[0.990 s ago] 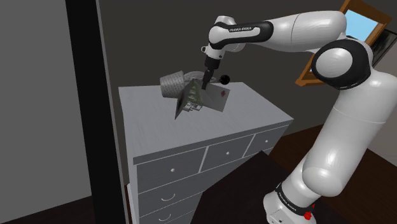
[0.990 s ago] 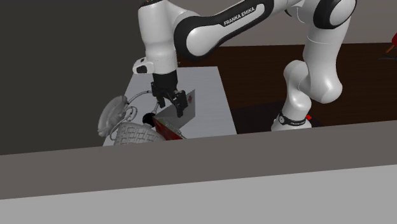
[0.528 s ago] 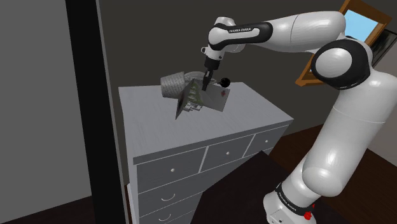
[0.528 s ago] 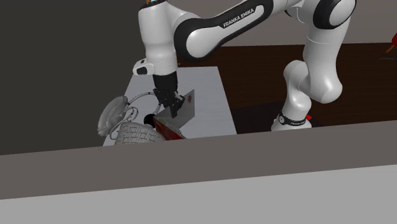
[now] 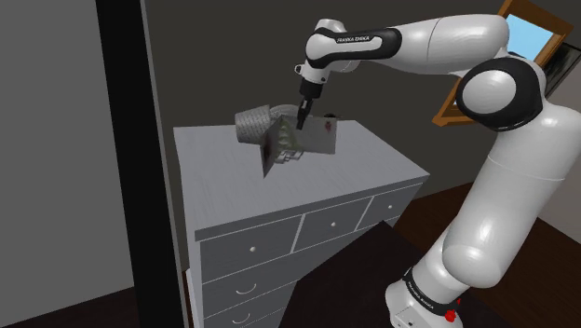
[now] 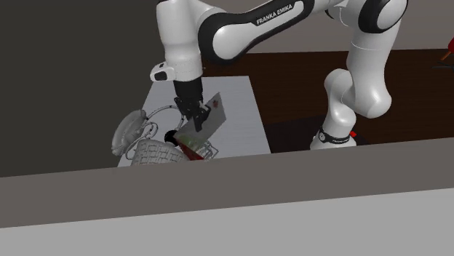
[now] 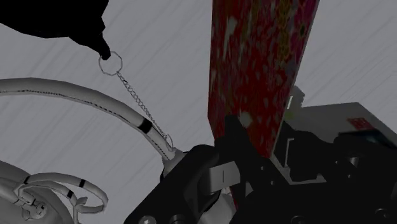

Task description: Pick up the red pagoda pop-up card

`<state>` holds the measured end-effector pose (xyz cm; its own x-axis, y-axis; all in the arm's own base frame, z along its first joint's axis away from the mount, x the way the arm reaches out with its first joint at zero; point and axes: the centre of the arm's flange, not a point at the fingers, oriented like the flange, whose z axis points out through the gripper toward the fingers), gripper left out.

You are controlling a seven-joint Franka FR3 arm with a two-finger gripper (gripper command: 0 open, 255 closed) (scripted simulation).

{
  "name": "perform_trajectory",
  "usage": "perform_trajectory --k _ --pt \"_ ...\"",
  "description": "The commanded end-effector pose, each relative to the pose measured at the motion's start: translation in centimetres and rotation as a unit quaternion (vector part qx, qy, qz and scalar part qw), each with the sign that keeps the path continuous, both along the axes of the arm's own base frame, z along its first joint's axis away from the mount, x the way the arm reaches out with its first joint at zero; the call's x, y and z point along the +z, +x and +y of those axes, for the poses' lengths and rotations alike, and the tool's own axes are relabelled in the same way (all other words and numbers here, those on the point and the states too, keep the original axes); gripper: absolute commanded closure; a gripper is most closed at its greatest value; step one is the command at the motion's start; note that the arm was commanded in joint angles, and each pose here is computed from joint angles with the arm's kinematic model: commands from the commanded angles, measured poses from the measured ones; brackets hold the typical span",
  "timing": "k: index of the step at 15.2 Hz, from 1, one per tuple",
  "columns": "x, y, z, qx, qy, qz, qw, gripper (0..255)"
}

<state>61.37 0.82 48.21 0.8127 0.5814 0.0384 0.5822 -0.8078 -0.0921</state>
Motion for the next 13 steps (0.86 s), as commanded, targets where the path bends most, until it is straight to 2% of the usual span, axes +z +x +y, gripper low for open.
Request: perform_trajectory --k 1,11,13 --pt "1.1 -0.1 -0.1 0.0 0.0 0.0 1.0 255" --pt "6.4 -0.1 -0.1 0.0 0.0 0.0 1.0 255" --pt "6.5 -0.1 -0.1 0.0 0.0 0.0 1.0 255"
